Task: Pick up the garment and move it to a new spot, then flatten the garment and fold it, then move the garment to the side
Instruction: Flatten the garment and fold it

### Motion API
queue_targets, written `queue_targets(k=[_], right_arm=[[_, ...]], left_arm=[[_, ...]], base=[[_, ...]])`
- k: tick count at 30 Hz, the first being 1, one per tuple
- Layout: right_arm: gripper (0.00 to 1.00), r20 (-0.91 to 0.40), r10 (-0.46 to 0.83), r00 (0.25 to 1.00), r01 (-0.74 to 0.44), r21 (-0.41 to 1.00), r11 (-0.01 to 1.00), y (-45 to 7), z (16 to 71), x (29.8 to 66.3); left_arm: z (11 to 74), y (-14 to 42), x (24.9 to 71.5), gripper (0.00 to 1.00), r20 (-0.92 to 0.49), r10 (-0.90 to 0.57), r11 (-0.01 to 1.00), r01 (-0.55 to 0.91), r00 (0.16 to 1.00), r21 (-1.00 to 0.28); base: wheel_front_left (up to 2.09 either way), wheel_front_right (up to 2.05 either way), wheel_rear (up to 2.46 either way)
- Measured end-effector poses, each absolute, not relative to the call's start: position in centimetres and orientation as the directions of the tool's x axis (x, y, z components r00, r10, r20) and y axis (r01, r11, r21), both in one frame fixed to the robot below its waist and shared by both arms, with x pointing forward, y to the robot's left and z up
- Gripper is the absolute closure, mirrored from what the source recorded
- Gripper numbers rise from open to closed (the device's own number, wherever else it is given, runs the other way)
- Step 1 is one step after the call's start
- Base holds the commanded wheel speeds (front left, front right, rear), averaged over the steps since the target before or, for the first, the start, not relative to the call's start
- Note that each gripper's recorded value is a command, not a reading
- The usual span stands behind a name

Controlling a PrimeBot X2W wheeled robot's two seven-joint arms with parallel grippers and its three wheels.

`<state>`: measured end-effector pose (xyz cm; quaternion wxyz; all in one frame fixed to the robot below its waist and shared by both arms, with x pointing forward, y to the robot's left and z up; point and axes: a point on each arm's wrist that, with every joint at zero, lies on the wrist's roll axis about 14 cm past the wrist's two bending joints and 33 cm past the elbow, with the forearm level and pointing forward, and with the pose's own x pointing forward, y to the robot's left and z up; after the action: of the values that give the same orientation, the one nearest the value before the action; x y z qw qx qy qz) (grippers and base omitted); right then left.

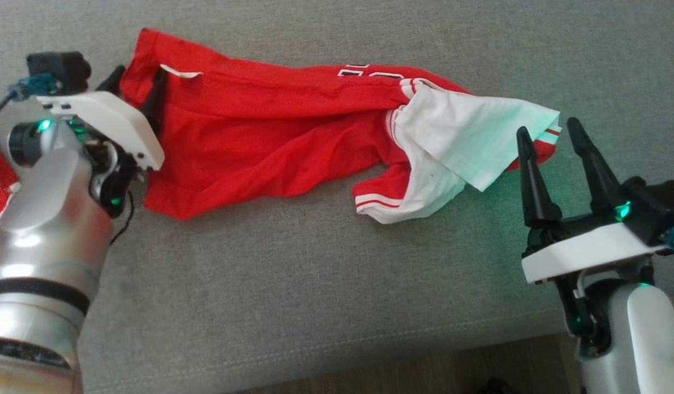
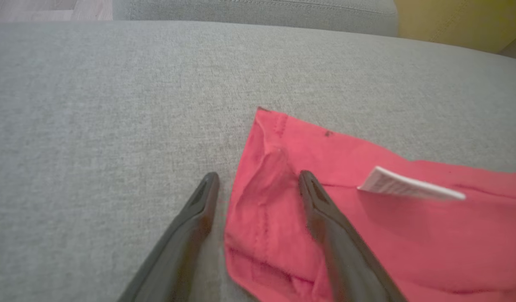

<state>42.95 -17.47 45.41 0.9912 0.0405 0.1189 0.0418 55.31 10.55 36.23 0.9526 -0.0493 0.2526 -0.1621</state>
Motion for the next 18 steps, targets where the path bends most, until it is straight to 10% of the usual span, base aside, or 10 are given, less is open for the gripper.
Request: queue_targets(k=[4,5,6,7,18], right_arm=[[0.00,-0.239,0.093,0.967,-0.071,0.099,0.993,-17.5,45.1,42.8],[0.00,-0.240,0.092,0.966,-0.069,0.102,0.992,-17.5,45.0,42.8],[0.00,-0.242,0.091,0.966,-0.068,0.102,0.992,-17.5,44.9,42.8],[0.00,-0.243,0.090,0.966,-0.067,0.102,0.993,-17.5,44.9,42.8],[0.00,-0.298,0.123,0.947,-0.086,0.134,0.987,-16.5,43.6,42.0]], left_arm=[[36.0,10.7,55.8,0.00,-0.471,-0.328,0.945,0.278,0.819,-0.174],[35.9,10.8,55.7,0.16,-0.473,-0.325,0.946,0.277,0.819,-0.170],[35.8,10.8,55.7,0.77,-0.475,-0.325,0.946,0.280,0.818,-0.165],[35.8,10.8,55.8,1.00,-0.472,-0.324,0.946,0.281,0.820,-0.161],[37.8,10.8,55.6,1.00,-0.380,-0.338,0.941,0.313,0.861,-0.128]], base=[[0.00,0.00,0.00],[0.00,0.00,0.00],[0.00,0.00,0.00],[0.00,0.00,0.00],[0.00,0.00,0.00]])
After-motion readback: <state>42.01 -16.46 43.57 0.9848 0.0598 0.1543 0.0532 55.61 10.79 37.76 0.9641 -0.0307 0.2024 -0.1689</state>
